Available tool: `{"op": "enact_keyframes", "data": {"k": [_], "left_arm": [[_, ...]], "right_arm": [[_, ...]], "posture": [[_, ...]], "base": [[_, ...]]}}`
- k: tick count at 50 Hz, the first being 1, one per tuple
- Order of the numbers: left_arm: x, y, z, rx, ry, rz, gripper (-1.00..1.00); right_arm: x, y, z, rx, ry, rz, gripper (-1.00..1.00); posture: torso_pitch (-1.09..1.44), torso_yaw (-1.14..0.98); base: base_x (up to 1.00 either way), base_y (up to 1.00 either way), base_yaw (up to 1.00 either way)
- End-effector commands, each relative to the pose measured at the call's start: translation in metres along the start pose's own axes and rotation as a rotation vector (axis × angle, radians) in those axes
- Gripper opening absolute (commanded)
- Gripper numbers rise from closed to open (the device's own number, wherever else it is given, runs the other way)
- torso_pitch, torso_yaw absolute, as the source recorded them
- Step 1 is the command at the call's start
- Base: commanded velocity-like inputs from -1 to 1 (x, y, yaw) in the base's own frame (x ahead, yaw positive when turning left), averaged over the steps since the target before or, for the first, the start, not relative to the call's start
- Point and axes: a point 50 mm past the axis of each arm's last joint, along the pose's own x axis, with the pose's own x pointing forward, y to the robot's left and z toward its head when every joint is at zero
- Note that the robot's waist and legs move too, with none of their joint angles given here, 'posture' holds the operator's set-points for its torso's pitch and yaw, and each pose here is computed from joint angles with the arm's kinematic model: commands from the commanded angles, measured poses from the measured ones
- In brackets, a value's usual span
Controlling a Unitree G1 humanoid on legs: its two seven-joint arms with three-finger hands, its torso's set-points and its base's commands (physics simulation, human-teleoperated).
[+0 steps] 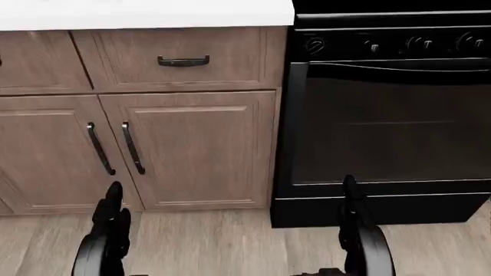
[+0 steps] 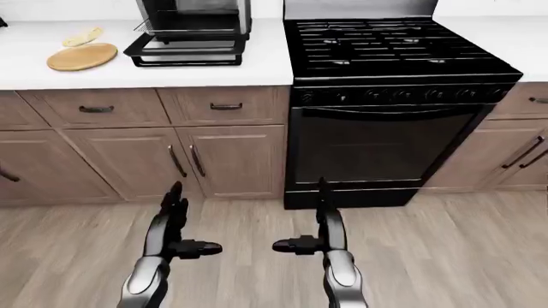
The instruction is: Place the baguette on the rack of the toaster oven.
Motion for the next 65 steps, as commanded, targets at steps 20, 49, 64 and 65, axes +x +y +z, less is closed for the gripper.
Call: {"op": "enact_keyframes", "data": {"k": [20,49,64,65], "left_arm": [[-0.032,0.015,0.141,0.107,-0.335,0.013,1.00],[-0.074,0.014,0.207,0.158,-0.458,0.009,1.00],[-0.074,0.015,0.220,0.182,-0.490,0.031,1.00],[-0.074,0.015,0.220,0.182,-0.488,0.030,1.00]], "right_arm": [[-0.017,0.005,0.133,-0.056,-0.372,0.042,1.00],[-0.080,-0.005,0.236,-0.107,-0.569,0.007,1.00],[-0.076,-0.001,0.234,-0.097,-0.562,0.025,1.00],[-0.076,-0.001,0.234,-0.096,-0.564,0.026,1.00]], "posture": [[0.00,0.00],[0.00,0.00],[0.00,0.00],[0.00,0.00]], "base": [[0.00,0.00,0.00],[0.00,0.02,0.00],[0.01,0.25,0.00],[0.03,0.37,0.00]]}}
